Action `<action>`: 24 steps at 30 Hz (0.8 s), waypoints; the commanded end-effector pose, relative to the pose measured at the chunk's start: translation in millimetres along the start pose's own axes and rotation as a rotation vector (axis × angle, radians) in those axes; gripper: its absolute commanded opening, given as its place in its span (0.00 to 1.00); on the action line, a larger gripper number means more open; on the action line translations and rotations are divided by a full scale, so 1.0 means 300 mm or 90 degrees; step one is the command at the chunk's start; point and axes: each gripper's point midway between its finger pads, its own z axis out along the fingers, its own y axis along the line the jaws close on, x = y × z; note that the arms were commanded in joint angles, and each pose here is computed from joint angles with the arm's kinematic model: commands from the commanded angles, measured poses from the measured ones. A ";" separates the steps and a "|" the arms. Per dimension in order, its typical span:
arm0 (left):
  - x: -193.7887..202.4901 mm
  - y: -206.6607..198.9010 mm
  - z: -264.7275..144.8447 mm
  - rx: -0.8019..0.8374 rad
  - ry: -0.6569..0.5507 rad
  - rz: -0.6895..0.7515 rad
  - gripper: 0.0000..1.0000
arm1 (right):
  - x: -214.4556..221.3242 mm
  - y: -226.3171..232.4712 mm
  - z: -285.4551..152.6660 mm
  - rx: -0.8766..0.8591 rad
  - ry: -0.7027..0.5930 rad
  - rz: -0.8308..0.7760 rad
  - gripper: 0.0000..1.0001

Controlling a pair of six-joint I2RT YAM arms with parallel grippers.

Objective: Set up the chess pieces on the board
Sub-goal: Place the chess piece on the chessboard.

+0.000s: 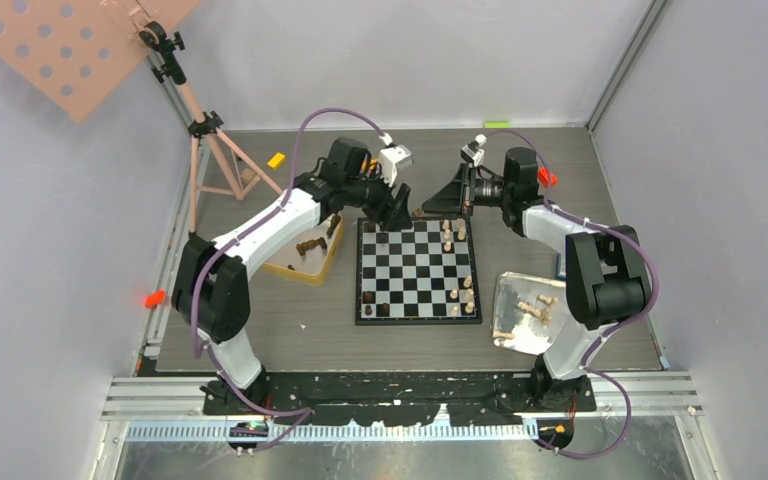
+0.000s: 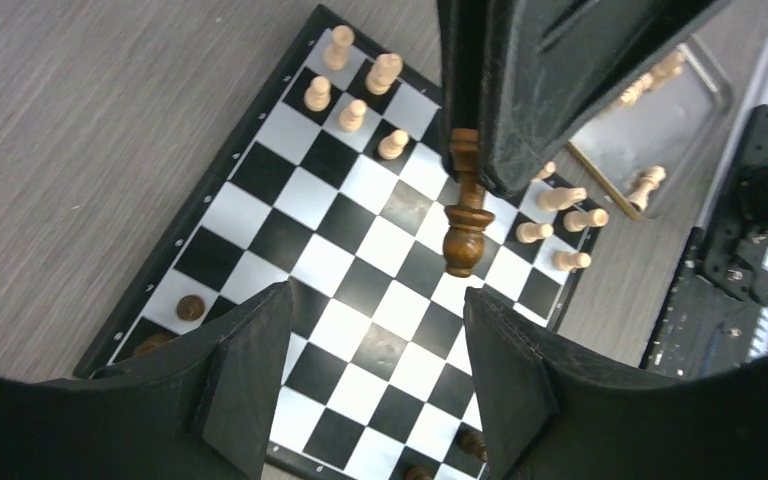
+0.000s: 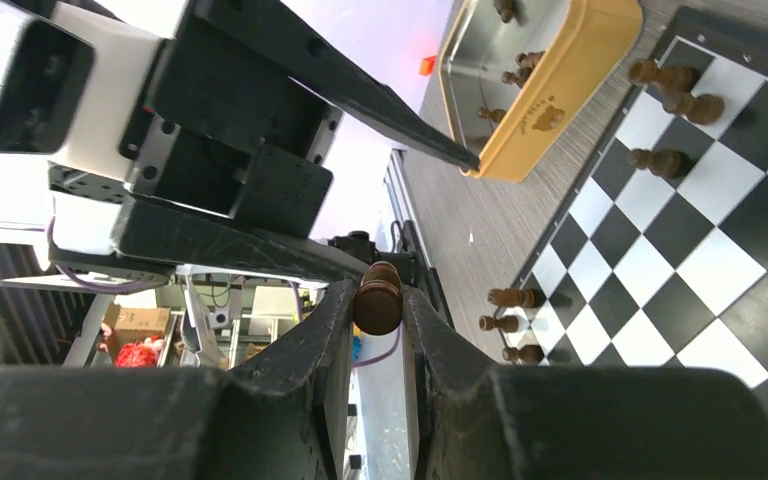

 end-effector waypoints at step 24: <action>-0.153 -0.069 0.005 0.107 -0.106 -0.021 0.36 | -0.032 0.056 0.011 -0.063 -0.014 -0.019 0.01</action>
